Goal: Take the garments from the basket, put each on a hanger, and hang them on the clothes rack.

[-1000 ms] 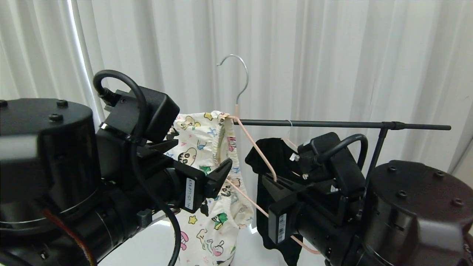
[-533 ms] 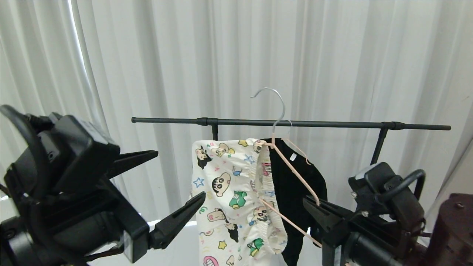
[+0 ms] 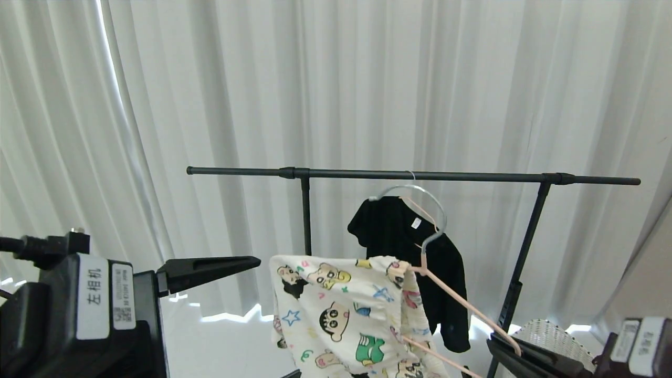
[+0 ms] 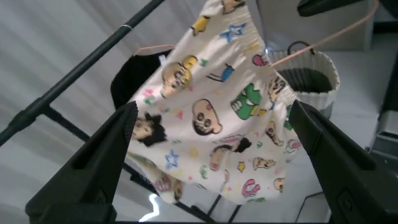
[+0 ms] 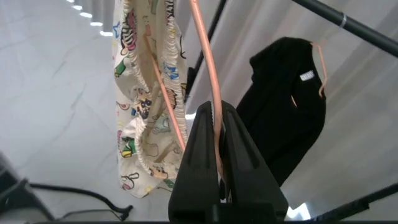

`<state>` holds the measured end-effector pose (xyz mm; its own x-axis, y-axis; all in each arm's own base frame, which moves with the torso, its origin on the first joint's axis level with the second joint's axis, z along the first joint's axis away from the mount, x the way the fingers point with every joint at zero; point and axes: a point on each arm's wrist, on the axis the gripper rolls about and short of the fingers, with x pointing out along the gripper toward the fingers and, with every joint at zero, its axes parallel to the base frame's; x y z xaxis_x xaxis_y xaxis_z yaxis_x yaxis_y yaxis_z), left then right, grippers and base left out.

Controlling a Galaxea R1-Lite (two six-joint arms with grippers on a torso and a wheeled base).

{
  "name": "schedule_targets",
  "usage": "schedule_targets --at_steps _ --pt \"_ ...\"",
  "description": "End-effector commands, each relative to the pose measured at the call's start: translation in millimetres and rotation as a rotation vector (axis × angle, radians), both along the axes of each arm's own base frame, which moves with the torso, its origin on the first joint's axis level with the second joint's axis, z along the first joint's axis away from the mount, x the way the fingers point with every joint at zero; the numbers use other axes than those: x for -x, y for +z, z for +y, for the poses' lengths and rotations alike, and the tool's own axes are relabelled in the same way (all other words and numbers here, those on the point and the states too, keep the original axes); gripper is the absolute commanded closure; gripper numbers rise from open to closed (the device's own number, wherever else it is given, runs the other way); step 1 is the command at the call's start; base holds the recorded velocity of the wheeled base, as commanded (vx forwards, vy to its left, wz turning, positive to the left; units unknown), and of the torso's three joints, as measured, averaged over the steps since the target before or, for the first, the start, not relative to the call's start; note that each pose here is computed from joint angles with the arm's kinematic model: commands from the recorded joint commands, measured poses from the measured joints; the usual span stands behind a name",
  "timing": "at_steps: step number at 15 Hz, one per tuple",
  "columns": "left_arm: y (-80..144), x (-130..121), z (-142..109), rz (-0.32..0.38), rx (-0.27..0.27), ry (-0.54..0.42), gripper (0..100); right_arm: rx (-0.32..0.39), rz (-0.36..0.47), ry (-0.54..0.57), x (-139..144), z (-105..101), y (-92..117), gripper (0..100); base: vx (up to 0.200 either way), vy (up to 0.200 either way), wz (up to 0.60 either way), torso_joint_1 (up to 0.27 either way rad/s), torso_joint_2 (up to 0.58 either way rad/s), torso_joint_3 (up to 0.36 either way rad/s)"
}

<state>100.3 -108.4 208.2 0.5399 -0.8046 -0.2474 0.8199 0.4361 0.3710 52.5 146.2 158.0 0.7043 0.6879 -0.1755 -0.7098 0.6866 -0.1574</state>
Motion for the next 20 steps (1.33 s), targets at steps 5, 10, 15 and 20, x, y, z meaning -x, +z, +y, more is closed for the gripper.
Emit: schedule_targets --at_steps 5,10,15,20 --pt "-25.6 4.2 -13.9 0.111 -0.061 -0.201 0 0.043 -0.016 0.169 27.0 -15.4 -14.1 100 0.000 0.000 0.00 0.000 0.00 0.000" --pt "-37.4 -12.7 -34.4 0.188 -0.113 -0.213 0 0.057 -0.017 0.217 33.4 -15.7 -16.9 100 0.000 0.000 0.00 0.000 0.00 0.000" --pt "-47.1 -18.3 -40.5 0.226 -0.147 -0.211 0 0.056 -0.019 0.225 34.4 -15.6 -16.8 100 0.000 0.000 0.00 0.000 0.00 0.000" --pt "-48.6 -19.1 -41.5 0.230 -0.153 -0.212 100 0.058 -0.025 0.228 34.6 -15.6 -16.2 100 0.000 0.000 0.00 0.000 0.00 0.000"
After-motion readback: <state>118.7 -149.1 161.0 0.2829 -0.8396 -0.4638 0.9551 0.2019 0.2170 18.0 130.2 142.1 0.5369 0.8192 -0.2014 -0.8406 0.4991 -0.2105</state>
